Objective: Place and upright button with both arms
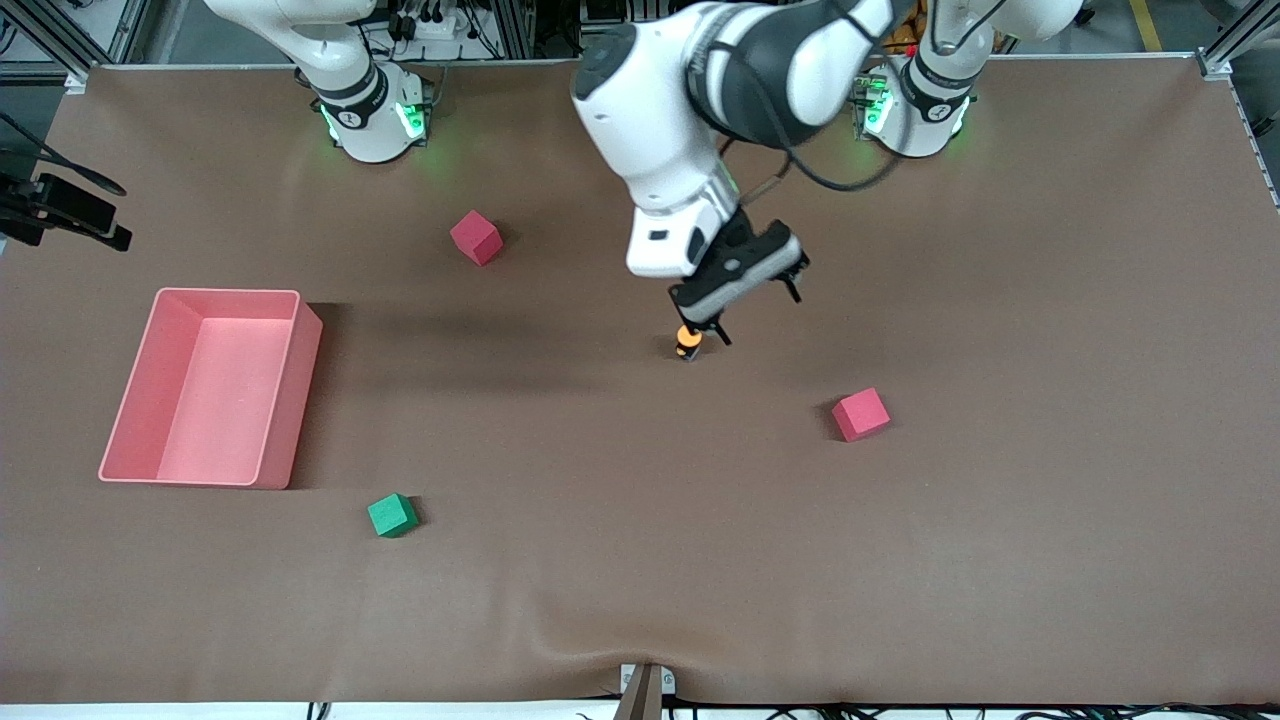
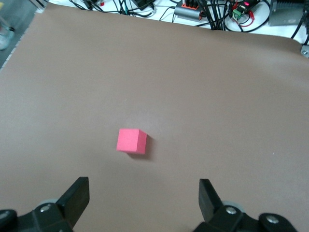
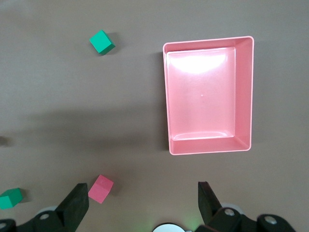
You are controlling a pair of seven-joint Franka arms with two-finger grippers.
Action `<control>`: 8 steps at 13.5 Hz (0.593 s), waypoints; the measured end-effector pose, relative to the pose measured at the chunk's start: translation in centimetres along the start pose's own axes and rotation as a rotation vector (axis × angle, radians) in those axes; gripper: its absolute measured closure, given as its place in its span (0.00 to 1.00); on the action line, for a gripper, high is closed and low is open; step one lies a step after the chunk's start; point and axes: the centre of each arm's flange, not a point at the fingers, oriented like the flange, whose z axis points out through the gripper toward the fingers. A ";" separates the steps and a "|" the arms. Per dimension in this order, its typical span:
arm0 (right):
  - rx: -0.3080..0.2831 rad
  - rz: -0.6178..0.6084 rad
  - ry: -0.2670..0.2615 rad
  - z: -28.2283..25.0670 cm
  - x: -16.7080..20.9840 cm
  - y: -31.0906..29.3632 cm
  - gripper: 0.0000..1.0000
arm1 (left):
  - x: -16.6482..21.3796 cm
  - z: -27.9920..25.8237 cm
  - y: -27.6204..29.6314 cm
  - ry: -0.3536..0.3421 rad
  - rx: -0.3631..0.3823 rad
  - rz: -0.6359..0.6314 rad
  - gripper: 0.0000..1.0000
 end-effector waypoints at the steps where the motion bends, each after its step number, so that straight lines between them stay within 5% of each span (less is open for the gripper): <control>1: 0.000 0.000 0.000 0.0 0.0 0.0 0.00 | 1.9 0.5 -1.0 -0.007 -0.012 0.017 0.00; 8: -0.001 -0.007 -0.002 0.0 0.0 -0.4 0.00 | 16.0 6.4 -11.4 -0.133 -0.168 0.131 0.00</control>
